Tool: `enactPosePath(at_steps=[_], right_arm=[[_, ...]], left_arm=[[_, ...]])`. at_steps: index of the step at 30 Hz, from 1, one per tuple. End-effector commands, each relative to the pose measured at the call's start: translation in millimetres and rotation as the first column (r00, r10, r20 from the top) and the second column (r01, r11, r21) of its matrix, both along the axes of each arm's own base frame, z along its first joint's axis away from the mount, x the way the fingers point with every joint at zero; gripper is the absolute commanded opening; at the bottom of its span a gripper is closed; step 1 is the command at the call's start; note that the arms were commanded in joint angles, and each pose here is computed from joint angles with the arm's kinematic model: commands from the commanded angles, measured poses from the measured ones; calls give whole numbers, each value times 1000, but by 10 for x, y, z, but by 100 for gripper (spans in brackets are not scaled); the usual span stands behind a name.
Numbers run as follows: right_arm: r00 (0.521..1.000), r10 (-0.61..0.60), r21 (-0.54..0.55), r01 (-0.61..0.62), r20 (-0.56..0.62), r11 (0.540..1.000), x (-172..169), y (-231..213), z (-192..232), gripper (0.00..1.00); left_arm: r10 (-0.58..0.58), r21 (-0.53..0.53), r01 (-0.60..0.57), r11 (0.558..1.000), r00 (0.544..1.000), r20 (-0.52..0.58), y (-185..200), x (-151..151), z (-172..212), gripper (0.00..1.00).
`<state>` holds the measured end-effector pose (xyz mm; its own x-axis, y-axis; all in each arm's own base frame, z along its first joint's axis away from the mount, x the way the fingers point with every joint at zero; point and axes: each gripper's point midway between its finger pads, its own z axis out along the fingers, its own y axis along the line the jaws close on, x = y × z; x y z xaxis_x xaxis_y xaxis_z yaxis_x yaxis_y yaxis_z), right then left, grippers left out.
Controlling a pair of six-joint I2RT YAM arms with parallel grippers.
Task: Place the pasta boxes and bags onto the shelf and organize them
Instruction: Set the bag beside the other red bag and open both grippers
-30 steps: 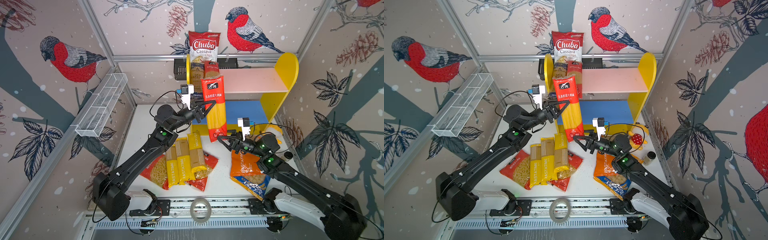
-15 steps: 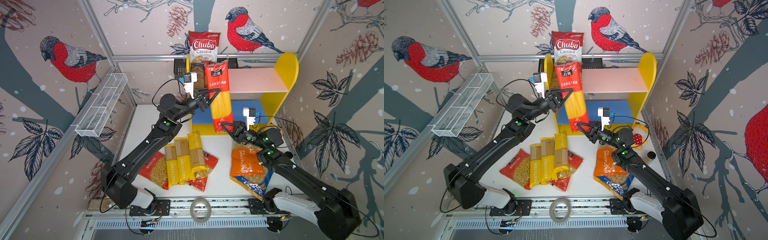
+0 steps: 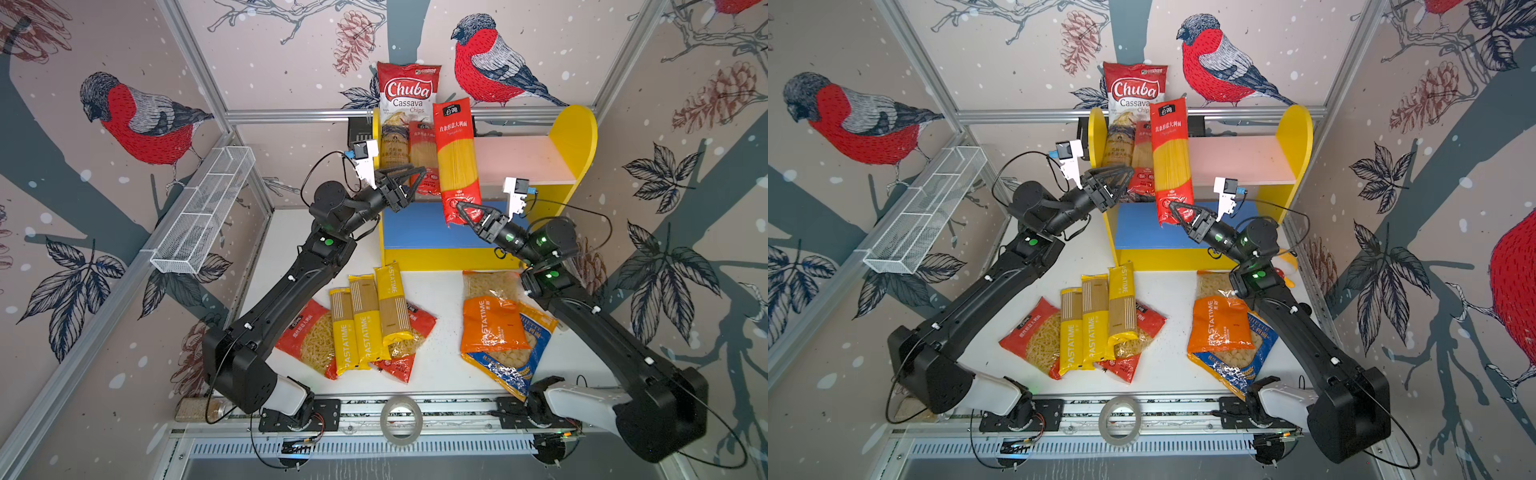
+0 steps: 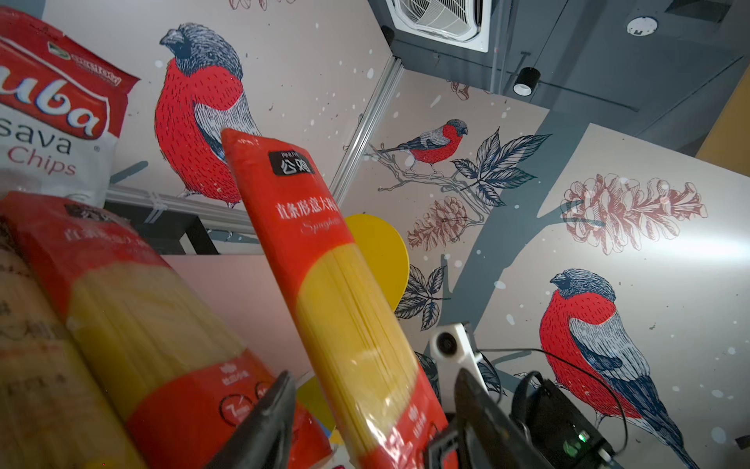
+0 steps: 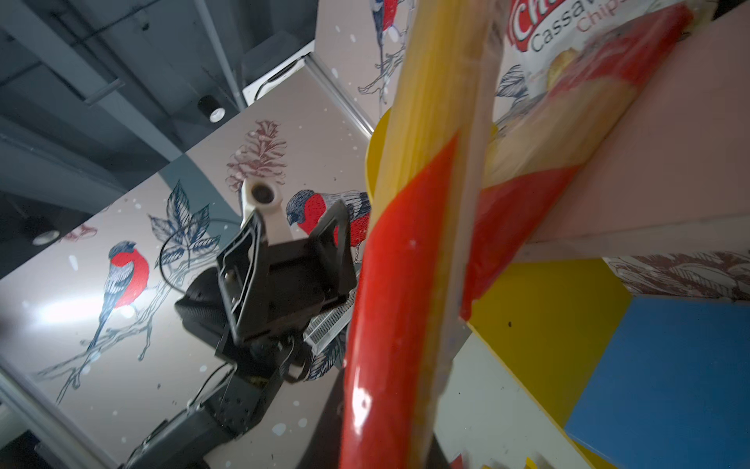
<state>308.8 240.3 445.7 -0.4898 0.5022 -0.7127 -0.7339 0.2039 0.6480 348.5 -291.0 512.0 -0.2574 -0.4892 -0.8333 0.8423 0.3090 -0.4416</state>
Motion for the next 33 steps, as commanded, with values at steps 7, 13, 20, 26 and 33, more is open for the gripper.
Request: enactPosePath(at_steps=[7,13,20,26,33], right_arm=[[983,-63,35,70,-173,997,564,-155,292,0],[961,-23,51,38,-274,998,750,-113,255,0],[944,22,44,-8,-331,999,870,-3,157,0],[943,20,39,-7,-333,999,863,-10,140,31],[949,2,23,5,-316,1000,813,-74,154,49]], left_arm=[[21,-24,-22,999,999,-29,204,-240,-253,62],[43,-5,-43,999,996,-77,294,-338,-512,62],[74,33,-71,997,992,-105,349,-367,-696,62],[75,42,-71,997,991,-113,345,-362,-744,62],[75,51,-69,996,990,-122,328,-338,-814,62]])
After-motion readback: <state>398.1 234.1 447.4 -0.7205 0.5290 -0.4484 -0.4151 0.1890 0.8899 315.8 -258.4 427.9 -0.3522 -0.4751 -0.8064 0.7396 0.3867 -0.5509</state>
